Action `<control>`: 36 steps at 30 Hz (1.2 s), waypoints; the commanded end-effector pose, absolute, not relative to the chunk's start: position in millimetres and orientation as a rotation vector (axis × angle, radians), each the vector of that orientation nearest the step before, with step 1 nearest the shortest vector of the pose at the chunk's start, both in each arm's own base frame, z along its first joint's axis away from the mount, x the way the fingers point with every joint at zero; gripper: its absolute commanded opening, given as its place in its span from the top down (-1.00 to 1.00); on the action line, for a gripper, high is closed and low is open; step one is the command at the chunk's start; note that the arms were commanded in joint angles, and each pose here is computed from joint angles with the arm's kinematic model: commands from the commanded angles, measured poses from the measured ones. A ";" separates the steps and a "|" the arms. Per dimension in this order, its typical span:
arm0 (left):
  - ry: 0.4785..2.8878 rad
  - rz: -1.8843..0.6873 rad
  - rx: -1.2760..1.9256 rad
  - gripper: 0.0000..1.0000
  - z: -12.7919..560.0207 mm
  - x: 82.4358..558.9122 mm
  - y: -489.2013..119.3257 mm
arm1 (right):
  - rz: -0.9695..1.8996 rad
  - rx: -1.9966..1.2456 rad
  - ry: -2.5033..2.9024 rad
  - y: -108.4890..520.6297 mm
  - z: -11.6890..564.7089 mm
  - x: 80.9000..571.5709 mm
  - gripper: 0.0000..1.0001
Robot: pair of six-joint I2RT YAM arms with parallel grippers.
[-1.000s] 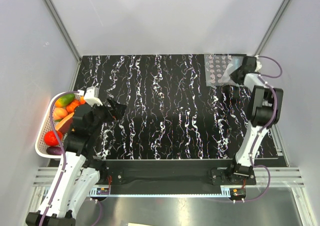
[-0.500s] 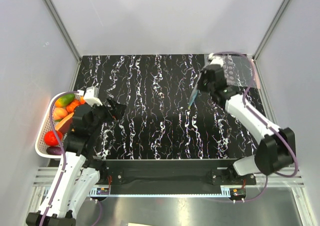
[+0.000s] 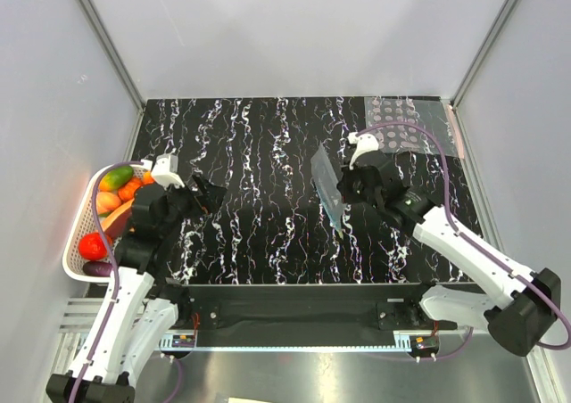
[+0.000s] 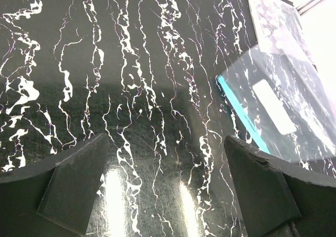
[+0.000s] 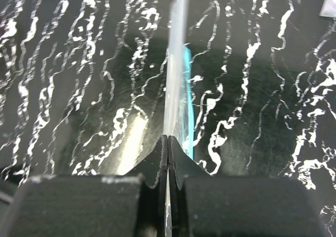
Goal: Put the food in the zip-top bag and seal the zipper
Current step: Pick up the zipper food storage bag at the corner of the board, then place the zipper food storage bag at the center of the board.
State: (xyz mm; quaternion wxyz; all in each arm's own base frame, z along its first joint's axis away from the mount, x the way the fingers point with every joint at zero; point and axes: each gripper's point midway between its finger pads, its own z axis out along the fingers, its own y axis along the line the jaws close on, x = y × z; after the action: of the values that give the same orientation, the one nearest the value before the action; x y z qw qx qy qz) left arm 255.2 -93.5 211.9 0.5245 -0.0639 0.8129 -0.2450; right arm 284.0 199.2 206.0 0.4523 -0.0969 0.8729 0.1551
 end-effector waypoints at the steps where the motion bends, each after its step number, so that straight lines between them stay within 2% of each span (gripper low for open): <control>1: 1.871 -0.602 -0.122 -0.98 239.7 261.0 -95.3 | 0.443 -0.330 2.183 218.2 205.7 272.1 1.00; 10: 1.891 -0.595 -0.123 -0.98 234.7 262.2 -95.0 | 0.624 -0.689 2.129 326.5 186.7 222.1 0.99; 13: 1.902 -0.595 -0.122 -0.98 232.8 262.7 -95.7 | 0.607 -0.832 2.143 358.5 177.4 208.4 0.22; 16: 1.907 -0.595 -0.120 -0.98 232.0 263.1 -95.8 | 0.691 -0.859 2.118 370.7 182.7 199.9 0.11; 17: 1.910 -0.594 -0.120 -0.98 231.3 262.7 -95.7 | 0.723 -0.843 2.101 367.8 188.5 195.9 0.00; 20: 1.916 -0.597 -0.118 -0.98 229.5 262.9 -96.5 | 0.774 -0.773 2.055 362.1 207.2 193.5 -0.14; 22: 1.926 -0.603 -0.114 -0.98 227.2 263.3 -98.1 | 0.698 -0.690 2.087 347.3 210.7 201.2 -0.11; 26: 1.944 -0.619 -0.104 -0.98 224.4 263.3 -101.2 | 0.586 -0.492 2.253 310.6 193.1 218.1 0.13; 30: 1.953 -0.631 -0.102 -0.98 222.6 263.6 -103.0 | 0.646 -0.316 2.370 276.5 167.2 233.5 0.17; 32: 1.963 -0.640 -0.097 -0.98 220.3 262.8 -104.7 | 0.667 -0.253 2.406 261.2 153.7 238.7 0.12; 33: 1.971 -0.646 -0.096 -0.98 218.5 263.4 -105.9 | 0.716 -0.260 2.403 264.4 153.4 238.1 0.04; 34: 1.975 -0.651 -0.092 -0.98 218.0 263.8 -107.1 | 0.725 -0.259 2.417 262.1 145.8 237.0 -0.13; 36: 1.991 -0.666 -0.084 -0.98 215.2 263.7 -109.9 | 0.758 -0.234 2.433 259.7 137.4 242.6 -0.21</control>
State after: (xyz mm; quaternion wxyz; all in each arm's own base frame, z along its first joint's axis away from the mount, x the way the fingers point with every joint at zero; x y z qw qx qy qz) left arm 259.4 -101.8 193.0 0.4837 -0.0548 0.8360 -0.2532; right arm 247.6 247.0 131.5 0.3057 -0.0921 0.9213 0.2220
